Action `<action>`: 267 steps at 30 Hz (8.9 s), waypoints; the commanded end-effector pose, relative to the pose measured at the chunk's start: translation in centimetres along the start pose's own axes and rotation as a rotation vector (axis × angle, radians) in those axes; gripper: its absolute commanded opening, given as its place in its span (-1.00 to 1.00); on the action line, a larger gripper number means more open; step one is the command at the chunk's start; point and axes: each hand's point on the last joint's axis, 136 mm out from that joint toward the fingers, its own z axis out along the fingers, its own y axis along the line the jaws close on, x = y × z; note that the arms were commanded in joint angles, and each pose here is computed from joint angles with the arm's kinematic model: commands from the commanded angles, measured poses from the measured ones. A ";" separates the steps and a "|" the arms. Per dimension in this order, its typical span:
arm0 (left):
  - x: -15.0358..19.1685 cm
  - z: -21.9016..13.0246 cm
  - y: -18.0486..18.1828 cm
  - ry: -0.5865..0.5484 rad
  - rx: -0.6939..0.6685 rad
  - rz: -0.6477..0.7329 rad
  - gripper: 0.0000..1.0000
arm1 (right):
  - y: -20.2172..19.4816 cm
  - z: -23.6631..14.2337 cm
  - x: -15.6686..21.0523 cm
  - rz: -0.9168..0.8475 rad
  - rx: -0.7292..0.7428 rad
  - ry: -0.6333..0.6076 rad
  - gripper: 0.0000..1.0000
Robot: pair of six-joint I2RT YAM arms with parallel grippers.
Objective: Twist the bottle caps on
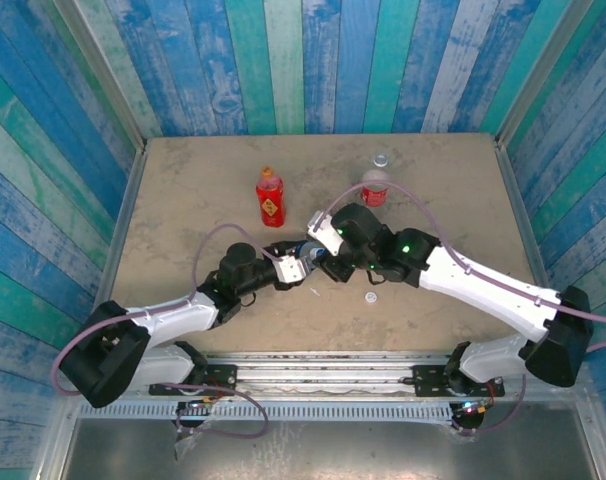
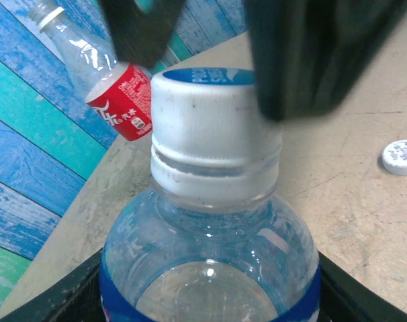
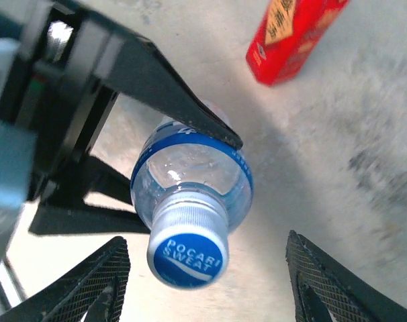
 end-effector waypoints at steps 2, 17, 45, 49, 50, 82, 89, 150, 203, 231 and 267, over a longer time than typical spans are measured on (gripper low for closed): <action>-1.4 -0.3 -0.5 -0.046 0.048 0.031 0.09 | 1.4 -1.8 0.8 -0.521 -0.081 -0.023 0.25; -1.3 -0.2 -1.0 -0.046 0.073 0.034 0.11 | 2.0 0.4 1.8 -0.951 -0.131 0.096 -0.11; -1.1 -0.2 -0.8 -0.034 0.064 0.043 0.13 | 0.2 0.3 -1.0 0.584 -0.100 -0.033 -0.26; -1.0 -0.3 -0.9 -0.032 0.065 0.045 0.13 | -0.6 -1.4 0.2 0.153 -0.048 -0.055 0.03; -1.0 -0.3 -0.9 -0.032 0.065 0.046 0.13 | -0.1 -1.7 0.5 0.031 -0.067 -0.059 0.08; -0.9 -0.2 -1.1 -0.026 0.077 0.044 0.14 | 1.1 2.4 1.7 -0.834 0.011 0.040 -0.17; -0.9 -0.2 -1.1 -0.025 0.078 0.044 0.15 | 0.9 1.8 1.7 -0.815 0.018 0.040 -0.30; 0.1 0.1 -0.9 0.016 0.056 0.045 0.16 | -1.9 1.2 -1.1 0.344 0.122 -0.060 -0.95; -0.1 0.0 -1.0 0.008 0.071 0.048 0.17 | -0.7 1.4 -0.7 0.194 0.126 -0.093 -0.91; -0.2 0.0 -1.4 -0.002 0.088 0.043 0.19 | 1.0 -0.9 1.3 -0.625 -0.015 -0.062 0.19; -1.4 -0.2 -0.7 -0.089 0.104 -0.098 0.18 | 1.8 -1.2 2.4 -0.276 -0.059 -0.090 -0.01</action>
